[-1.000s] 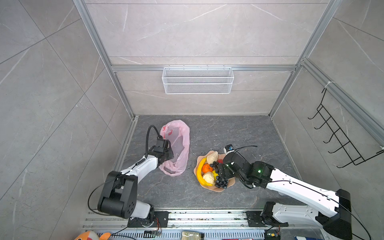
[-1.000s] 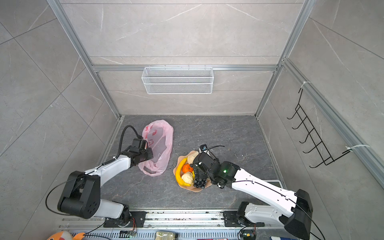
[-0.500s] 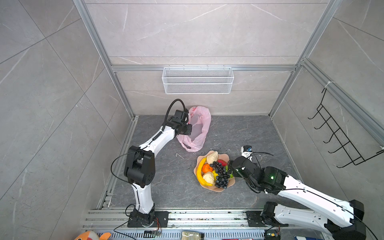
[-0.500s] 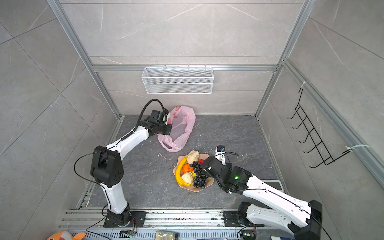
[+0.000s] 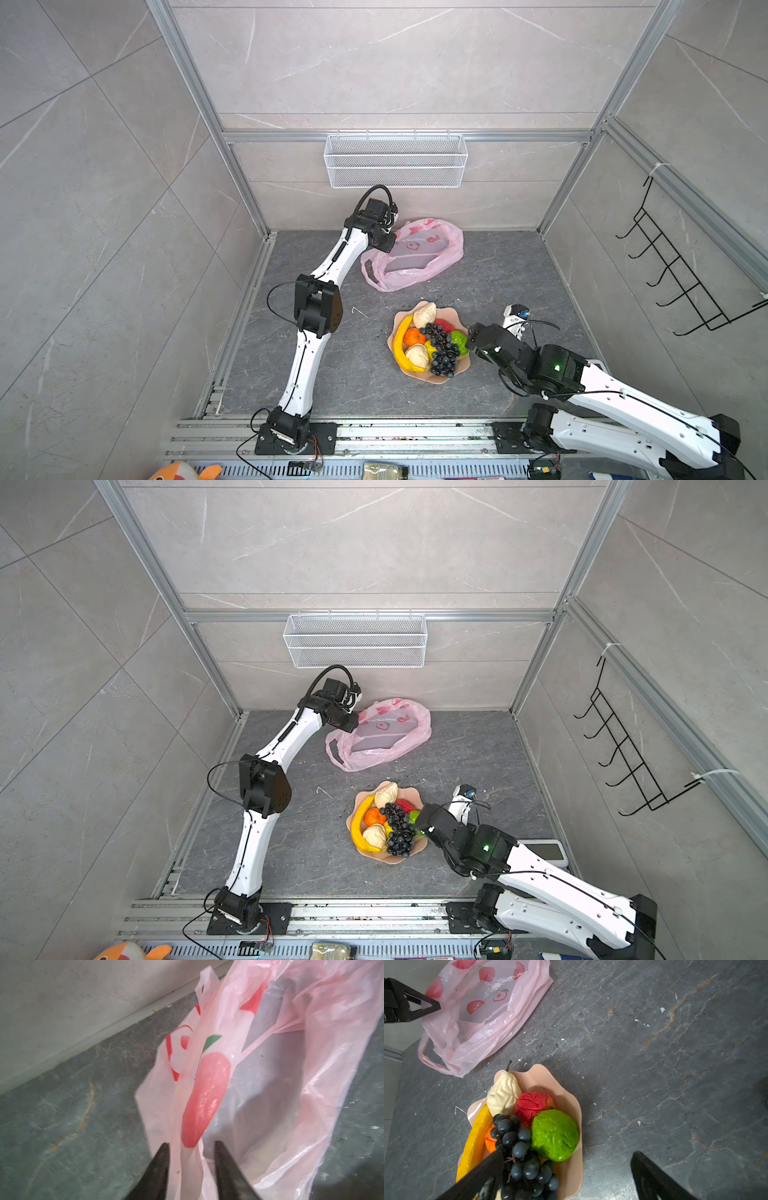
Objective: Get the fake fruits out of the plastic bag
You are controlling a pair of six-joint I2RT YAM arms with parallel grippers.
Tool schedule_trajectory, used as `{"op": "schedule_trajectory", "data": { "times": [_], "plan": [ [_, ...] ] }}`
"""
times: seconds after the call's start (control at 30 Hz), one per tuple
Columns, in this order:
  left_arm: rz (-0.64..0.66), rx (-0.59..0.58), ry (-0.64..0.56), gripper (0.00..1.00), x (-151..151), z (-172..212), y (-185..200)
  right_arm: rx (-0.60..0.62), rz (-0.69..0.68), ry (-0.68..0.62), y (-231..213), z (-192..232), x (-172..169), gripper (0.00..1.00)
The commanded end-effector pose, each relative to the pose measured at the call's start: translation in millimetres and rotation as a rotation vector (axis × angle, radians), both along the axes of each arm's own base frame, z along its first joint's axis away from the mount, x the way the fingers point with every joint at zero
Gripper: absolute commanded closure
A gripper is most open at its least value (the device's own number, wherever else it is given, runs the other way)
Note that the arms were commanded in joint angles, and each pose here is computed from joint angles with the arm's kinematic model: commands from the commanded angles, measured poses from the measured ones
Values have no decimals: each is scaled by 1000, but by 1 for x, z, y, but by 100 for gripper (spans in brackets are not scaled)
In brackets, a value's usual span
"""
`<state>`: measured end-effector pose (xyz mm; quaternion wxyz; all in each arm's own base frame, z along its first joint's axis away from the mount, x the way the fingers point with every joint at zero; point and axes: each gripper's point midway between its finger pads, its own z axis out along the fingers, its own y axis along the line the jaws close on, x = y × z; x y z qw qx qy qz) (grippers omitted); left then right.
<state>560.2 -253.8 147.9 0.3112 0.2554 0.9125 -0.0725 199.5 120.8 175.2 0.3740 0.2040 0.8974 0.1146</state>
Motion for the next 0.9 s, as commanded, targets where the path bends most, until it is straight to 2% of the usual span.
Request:
{"op": "schedule_trajectory", "data": {
  "times": [0.0,0.1,0.23,0.37,0.53,0.63,0.7,0.87],
  "plan": [
    [65,66,-89,39,9,40,22,51,-33,-1,-2,-4,-2,2],
    [129,28,-118,32,2,72,29,80,-11,-8,5,-5,-1,1],
    [164,-115,-140,27,-29,123,31,80,41,-11,7,1,-4,0],
    [242,-257,-141,25,-64,146,40,92,36,-7,-3,-5,-11,0],
    [348,-391,-110,24,-110,131,57,270,77,-26,16,-19,-13,0],
    [392,-435,-106,24,-136,111,69,397,155,-52,40,-23,-14,0],
    [414,-436,-110,24,-153,96,80,444,181,-37,48,-29,-17,0],
    [501,-351,-140,24,-186,64,118,534,173,20,57,-58,-24,0]
  ]
}}
